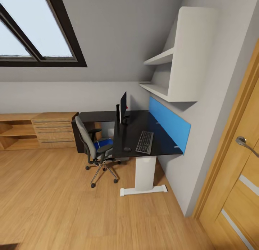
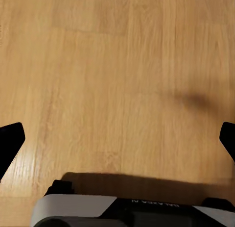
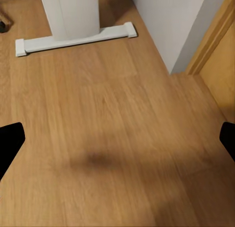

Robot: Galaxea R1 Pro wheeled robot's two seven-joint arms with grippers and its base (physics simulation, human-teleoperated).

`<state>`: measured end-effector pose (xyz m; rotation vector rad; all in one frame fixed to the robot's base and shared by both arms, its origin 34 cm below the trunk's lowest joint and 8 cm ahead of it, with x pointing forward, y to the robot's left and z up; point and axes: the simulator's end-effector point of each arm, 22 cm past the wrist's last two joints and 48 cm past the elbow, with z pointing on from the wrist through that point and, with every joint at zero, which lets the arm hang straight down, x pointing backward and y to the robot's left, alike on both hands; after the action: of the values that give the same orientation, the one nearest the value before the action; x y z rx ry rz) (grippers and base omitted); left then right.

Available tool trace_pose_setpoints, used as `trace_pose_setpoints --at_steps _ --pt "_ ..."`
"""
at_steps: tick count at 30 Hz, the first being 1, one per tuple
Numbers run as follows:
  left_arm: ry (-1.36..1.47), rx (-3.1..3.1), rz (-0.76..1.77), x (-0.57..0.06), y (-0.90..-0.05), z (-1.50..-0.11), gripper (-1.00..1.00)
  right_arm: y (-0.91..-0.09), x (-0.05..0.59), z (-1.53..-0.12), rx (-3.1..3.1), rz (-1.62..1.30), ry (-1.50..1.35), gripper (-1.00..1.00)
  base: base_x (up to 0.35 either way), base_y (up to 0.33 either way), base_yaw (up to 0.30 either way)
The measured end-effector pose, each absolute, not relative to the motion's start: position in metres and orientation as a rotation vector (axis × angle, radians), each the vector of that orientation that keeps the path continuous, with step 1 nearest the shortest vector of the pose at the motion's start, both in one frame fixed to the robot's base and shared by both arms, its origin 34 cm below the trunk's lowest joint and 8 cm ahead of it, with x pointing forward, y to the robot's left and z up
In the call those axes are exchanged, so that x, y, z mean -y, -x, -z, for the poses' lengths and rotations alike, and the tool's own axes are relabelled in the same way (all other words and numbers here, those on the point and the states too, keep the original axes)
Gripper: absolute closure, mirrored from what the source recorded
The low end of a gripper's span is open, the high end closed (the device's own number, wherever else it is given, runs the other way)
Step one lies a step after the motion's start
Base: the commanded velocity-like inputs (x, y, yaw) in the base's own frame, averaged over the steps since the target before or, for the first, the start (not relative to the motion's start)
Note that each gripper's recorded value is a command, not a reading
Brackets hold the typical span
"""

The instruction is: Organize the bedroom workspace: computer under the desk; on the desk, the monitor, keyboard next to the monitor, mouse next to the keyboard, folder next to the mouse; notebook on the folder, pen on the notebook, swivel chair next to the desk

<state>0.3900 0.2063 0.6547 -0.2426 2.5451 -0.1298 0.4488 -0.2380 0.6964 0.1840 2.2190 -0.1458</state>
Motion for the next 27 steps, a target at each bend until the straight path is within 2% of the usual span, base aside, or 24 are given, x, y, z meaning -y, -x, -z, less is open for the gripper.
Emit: trace_pose_setpoints --at_steps 14,27 --pt "0.252 -2.353 0.096 -0.216 -0.41 -0.674 -1.0 -0.439 0.233 -0.696 -2.182 0.135 -0.179 -1.0 0.0 0.0 -0.008" --pt "0.257 -2.323 0.085 -0.219 -0.413 -0.677 -1.0 -0.439 0.233 -0.696 -2.181 0.133 -0.176 -1.0 0.0 0.005 -0.121"
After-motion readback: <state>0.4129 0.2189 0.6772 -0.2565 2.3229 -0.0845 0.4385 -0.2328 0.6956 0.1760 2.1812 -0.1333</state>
